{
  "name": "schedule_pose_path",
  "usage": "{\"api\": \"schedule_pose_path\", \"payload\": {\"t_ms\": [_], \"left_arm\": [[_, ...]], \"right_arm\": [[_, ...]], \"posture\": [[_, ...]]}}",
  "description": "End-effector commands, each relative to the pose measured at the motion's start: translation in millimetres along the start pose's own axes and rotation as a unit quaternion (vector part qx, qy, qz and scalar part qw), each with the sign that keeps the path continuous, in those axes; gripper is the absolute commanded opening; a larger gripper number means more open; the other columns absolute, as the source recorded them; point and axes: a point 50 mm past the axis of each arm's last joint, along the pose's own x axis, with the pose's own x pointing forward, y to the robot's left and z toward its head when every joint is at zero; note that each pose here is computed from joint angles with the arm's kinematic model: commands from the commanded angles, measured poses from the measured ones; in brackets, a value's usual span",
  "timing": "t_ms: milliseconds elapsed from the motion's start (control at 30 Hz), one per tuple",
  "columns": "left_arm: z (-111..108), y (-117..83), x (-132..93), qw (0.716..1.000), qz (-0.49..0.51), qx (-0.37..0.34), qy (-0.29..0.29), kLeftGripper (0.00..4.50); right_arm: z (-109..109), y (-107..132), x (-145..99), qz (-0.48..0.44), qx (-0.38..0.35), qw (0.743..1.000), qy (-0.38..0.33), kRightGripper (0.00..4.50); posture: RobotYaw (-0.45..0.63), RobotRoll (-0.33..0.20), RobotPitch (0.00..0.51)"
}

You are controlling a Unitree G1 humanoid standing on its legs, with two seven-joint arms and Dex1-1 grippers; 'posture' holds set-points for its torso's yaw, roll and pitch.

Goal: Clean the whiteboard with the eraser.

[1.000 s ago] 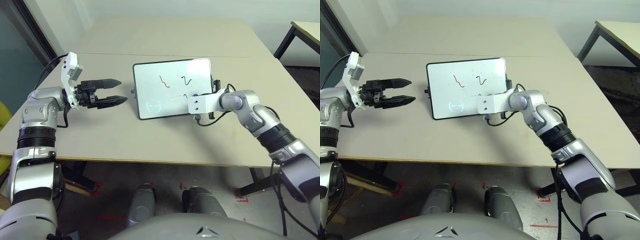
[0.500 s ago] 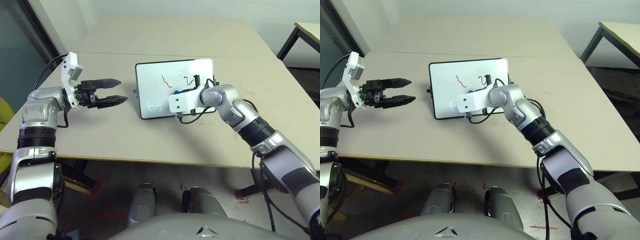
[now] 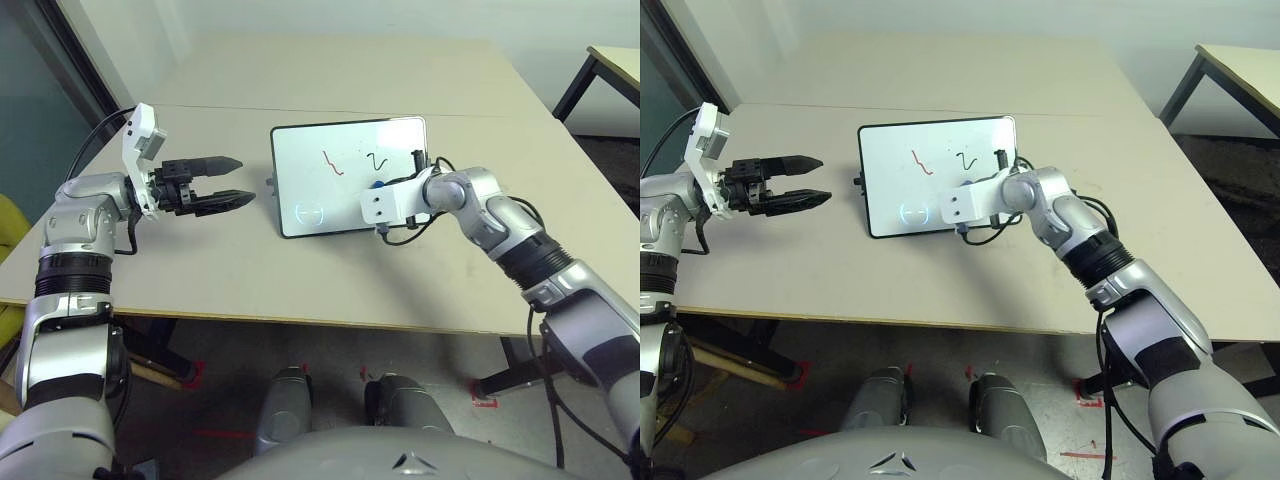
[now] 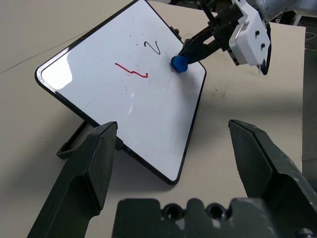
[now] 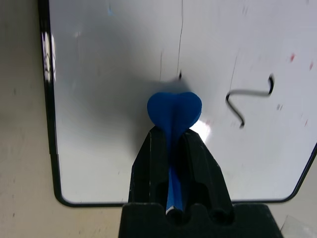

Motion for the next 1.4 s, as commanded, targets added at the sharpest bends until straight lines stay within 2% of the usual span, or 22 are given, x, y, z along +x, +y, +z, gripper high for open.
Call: {"api": "schedule_pose_path", "payload": {"t_ms": [33, 167, 633, 933, 1100, 1400], "left_arm": [[4, 1, 3, 1.0, -0.004, 0.009, 0.0, 4.5], [5, 1, 3, 1.0, -0.004, 0.009, 0.001, 4.5], [5, 1, 2, 1.0, -0.001, 0.009, 0.001, 4.5], [4, 0, 0, 1.0, 0.002, 0.008, -0.001, 4.5], [4, -1, 0, 1.0, 0.002, 0.007, 0.0, 4.5], [3, -1, 1, 1.0, 0.002, 0.006, 0.0, 4.5]], "right_arm": [[-19, 11, 0, 0.02, 0.017, 0.999, 0.031, 0.11], [-18, 11, 0, 0.019, 0.019, 0.999, 0.029, 0.11], [25, -3, 11, 0.009, -0.009, 0.999, -0.03, 0.11], [40, -12, 18, 0.004, -0.02, 0.999, -0.047, 0.11], [35, -14, 19, 0.001, -0.011, 0.999, -0.042, 0.11], [-4, -15, 4, -0.002, 0.019, 1.0, -0.003, 0.11]], "posture": [[0.25, 0.0, 0.0], [0.25, 0.0, 0.0], [0.27, 0.0, 0.0], [0.28, 0.0, 0.0], [0.28, 0.0, 0.0], [0.28, 0.0, 0.0]]}}
